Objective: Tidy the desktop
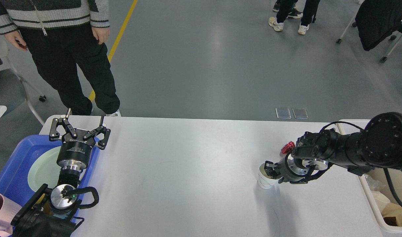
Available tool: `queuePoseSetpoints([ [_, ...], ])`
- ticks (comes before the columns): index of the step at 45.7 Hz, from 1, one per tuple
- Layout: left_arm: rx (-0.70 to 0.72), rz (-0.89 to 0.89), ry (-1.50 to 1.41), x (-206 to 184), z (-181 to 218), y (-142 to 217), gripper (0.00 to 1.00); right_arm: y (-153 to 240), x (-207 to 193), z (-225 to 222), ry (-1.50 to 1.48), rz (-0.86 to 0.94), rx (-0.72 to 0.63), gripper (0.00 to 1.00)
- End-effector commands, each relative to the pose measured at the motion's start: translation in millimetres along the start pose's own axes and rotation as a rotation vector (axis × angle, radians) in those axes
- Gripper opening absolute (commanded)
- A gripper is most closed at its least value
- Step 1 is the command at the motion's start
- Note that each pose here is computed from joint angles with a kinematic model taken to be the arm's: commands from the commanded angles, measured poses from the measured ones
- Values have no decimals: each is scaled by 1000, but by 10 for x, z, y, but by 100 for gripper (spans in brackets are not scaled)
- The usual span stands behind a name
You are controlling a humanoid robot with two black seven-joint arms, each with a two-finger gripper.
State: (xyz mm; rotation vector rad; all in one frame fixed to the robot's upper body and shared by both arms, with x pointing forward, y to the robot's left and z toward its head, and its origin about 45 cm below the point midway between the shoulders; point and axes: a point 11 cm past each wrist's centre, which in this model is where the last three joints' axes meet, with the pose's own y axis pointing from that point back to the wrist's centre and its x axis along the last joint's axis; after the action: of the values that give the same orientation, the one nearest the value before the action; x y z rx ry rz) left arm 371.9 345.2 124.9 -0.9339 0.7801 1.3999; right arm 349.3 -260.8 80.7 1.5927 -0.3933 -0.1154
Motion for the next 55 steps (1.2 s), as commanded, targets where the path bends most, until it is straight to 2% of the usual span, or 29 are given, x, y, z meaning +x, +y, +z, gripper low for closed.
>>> queuePoseSetpoints([
  [1, 0, 0, 0, 0, 3, 0, 96, 5, -3, 9, 3, -2, -21, 0],
  [13, 0, 0, 0, 0, 3, 0, 96, 54, -26, -5, 13, -21, -37, 0],
  [20, 3, 0, 0, -1, -12, 1, 96, 254, 13, -61, 32, -85, -28, 0],
  [32, 3, 1, 0, 4, -12, 7, 96, 1248, 289, -167, 90, -186, -9, 0],
  [36, 3, 0, 0, -1, -12, 1, 96, 1769, 383, -236, 140, -185, -26, 0],
  [47, 0, 0, 1, -1, -3, 0, 96, 2720, 313, -329, 206, -152, -34, 0],
  [55, 0, 1, 1, 5, -4, 6, 96, 3343, 268, -406, 242, -155, 29, 0],
])
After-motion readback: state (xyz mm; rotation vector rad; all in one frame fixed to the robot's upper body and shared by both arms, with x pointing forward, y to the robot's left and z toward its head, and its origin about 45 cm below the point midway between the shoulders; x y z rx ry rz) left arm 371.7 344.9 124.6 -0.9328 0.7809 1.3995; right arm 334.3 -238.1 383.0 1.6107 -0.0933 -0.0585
